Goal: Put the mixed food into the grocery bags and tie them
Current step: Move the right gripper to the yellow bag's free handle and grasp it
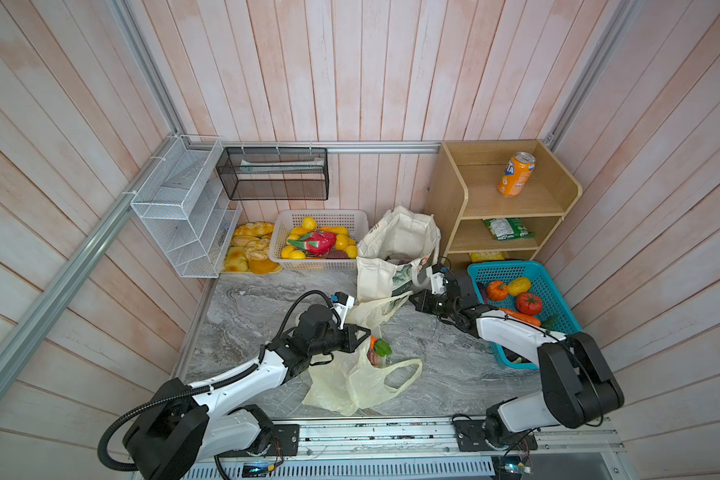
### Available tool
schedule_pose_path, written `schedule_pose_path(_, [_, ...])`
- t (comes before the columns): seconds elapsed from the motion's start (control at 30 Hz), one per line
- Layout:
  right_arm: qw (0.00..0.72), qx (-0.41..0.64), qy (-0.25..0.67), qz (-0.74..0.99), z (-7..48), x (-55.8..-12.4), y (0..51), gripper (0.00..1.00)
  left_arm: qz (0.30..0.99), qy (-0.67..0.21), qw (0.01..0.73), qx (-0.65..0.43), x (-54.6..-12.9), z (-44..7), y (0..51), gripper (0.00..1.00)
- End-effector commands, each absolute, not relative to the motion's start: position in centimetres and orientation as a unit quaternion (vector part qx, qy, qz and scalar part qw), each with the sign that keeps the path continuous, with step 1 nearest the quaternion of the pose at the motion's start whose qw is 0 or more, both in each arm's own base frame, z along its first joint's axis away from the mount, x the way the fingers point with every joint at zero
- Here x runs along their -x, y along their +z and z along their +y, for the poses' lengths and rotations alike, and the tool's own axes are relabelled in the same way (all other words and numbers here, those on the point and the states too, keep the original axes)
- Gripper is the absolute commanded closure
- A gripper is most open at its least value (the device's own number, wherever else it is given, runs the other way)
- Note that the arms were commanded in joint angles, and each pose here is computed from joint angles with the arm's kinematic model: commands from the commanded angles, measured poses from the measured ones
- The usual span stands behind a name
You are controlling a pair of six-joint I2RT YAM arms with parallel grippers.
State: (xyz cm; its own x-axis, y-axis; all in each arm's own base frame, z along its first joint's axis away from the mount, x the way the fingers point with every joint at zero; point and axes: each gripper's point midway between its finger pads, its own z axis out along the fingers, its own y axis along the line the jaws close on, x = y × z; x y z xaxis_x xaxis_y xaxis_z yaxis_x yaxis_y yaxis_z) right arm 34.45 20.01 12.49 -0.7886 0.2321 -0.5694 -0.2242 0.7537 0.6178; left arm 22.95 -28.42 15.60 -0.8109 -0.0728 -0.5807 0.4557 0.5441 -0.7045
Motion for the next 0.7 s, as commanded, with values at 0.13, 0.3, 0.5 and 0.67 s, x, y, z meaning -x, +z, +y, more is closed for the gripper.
schedule_pose_path(0.13, [0.366,-0.004,0.357,0.860,19.8,-32.7,16.4,1.00,0.829,-0.457,0.298,-0.119,-22.8,-28.0,15.9,1.00])
schedule_pose_path(0.3, [0.398,0.003,0.368,0.840,20.0,-32.4,20.1,1.00,0.828,-0.456,0.303,-0.120,-22.9,-27.9,16.2,1.00])
schedule_pose_path(0.5, [0.393,0.024,0.361,0.846,20.7,-32.7,20.7,1.00,0.826,-0.450,0.318,-0.120,-23.0,-27.5,17.0,1.00])
schedule_pose_path(0.67, [0.372,0.015,0.318,0.872,19.8,-33.1,15.9,0.47,0.828,-0.448,0.316,-0.117,-22.9,-27.3,16.6,1.00])
